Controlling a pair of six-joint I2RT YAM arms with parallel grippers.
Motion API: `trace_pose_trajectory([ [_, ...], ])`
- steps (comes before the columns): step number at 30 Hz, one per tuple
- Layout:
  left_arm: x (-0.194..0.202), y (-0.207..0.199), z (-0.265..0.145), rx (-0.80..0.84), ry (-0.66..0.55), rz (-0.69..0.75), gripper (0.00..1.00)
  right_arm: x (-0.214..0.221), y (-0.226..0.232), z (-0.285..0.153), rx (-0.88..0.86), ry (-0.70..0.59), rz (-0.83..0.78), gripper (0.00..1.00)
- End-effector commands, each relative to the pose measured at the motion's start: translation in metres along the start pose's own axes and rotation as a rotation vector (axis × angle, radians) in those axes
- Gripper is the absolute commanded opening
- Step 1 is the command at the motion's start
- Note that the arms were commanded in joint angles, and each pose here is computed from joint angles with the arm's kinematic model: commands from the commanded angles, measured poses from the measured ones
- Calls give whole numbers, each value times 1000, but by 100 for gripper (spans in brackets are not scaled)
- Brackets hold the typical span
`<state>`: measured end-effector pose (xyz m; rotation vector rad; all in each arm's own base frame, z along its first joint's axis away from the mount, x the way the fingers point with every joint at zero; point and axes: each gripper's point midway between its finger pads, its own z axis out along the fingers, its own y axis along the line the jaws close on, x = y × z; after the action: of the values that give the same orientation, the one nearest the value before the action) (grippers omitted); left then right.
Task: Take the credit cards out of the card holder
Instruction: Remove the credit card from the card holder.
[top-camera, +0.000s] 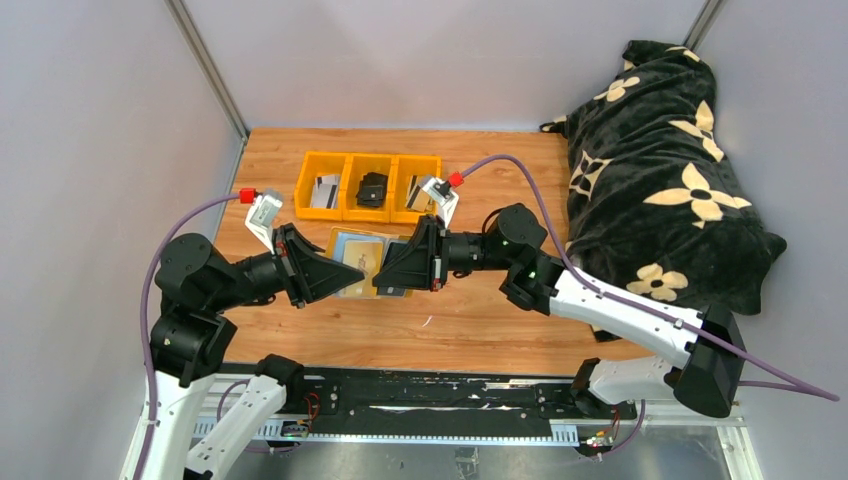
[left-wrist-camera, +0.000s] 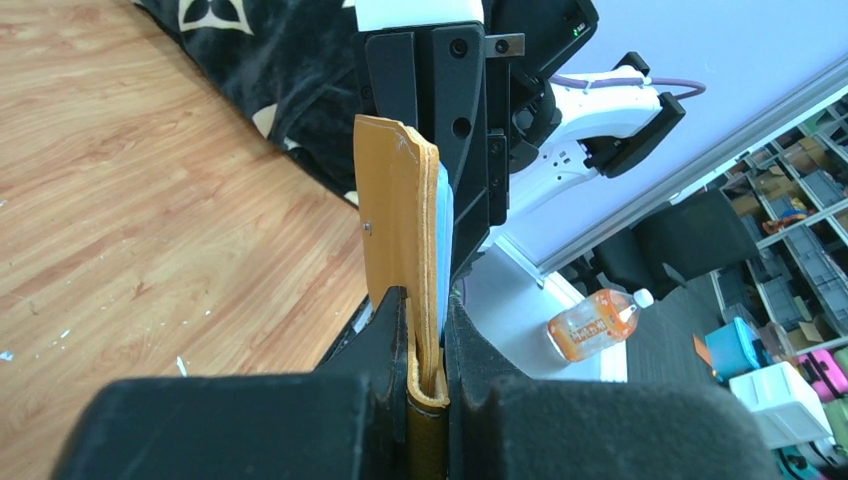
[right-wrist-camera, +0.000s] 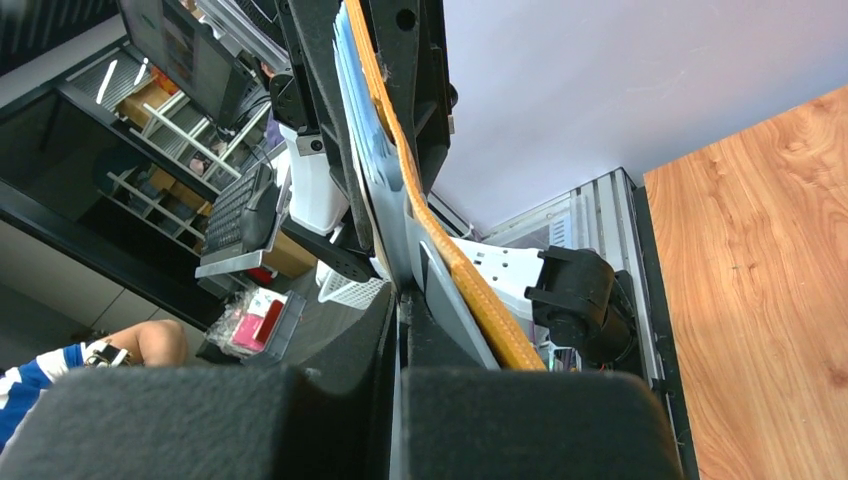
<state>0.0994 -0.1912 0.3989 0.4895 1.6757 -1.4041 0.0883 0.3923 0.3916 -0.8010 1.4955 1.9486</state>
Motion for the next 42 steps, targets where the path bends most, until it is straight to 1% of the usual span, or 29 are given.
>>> trace_pose_trajectory([
  [1, 6, 8, 2, -12, 21, 3, 9, -11, 12, 1, -52, -91, -19, 0],
  [3, 5, 6, 2, -8, 22, 6, 12, -9, 11, -3, -51, -94, -17, 0],
  [5, 4, 4, 2, -3, 25, 7, 12, -7, 10, -8, -46, -98, -17, 0],
  [9, 1, 0, 0, -1, 24, 25, 7, -4, 8, -19, -34, -113, -16, 0],
  [12, 0, 0, 0, -3, 24, 25, 7, -1, 8, -23, -29, -117, -20, 0],
  [15, 0, 1, 1, -11, 20, 24, 10, -1, 10, -23, -34, -115, -21, 0],
  [18, -1, 5, 1, -28, 15, 20, 16, -2, 11, -22, -40, -110, -20, 0],
  [20, -1, 9, 1, -49, 8, 13, 16, -2, 13, -21, -47, -108, -20, 1],
  [21, -1, 12, 1, -63, 2, 9, 14, -2, 12, -19, -49, -102, -18, 8],
  [22, -1, 15, 1, -77, -2, 4, 11, -3, 11, -17, -46, -99, -15, 20],
  [23, -1, 17, 2, -86, -6, -2, 7, -3, 9, -15, -39, -94, -14, 28],
  [24, -1, 17, 2, -87, -6, -5, 6, -2, 8, -12, -36, -87, -16, 36],
  [25, -2, 16, 2, -82, -7, -6, 5, -2, 5, -11, -25, -81, -14, 41],
  [28, -4, 9, 1, -62, -9, -7, 4, 2, -5, -7, 8, -63, -5, 50],
  [30, -6, 6, 1, -55, -13, -5, 4, 2, -9, -6, 22, -62, -2, 52],
  [34, -4, 6, 0, -54, -9, -11, 5, -1, -8, -1, 9, -59, -2, 52],
  [36, -4, 7, 1, -54, -7, -12, 6, -4, -4, 3, -14, -57, 3, 48],
  [38, -3, 9, 1, -58, -7, -17, 7, -8, 3, 5, -52, -67, -2, 36],
  [39, -2, 10, 2, -60, -7, -19, 10, -10, 4, 7, -61, -73, 5, 30],
  [42, -1, 10, 2, -49, -1, -26, 19, -12, 2, 8, -53, -82, 11, 18],
])
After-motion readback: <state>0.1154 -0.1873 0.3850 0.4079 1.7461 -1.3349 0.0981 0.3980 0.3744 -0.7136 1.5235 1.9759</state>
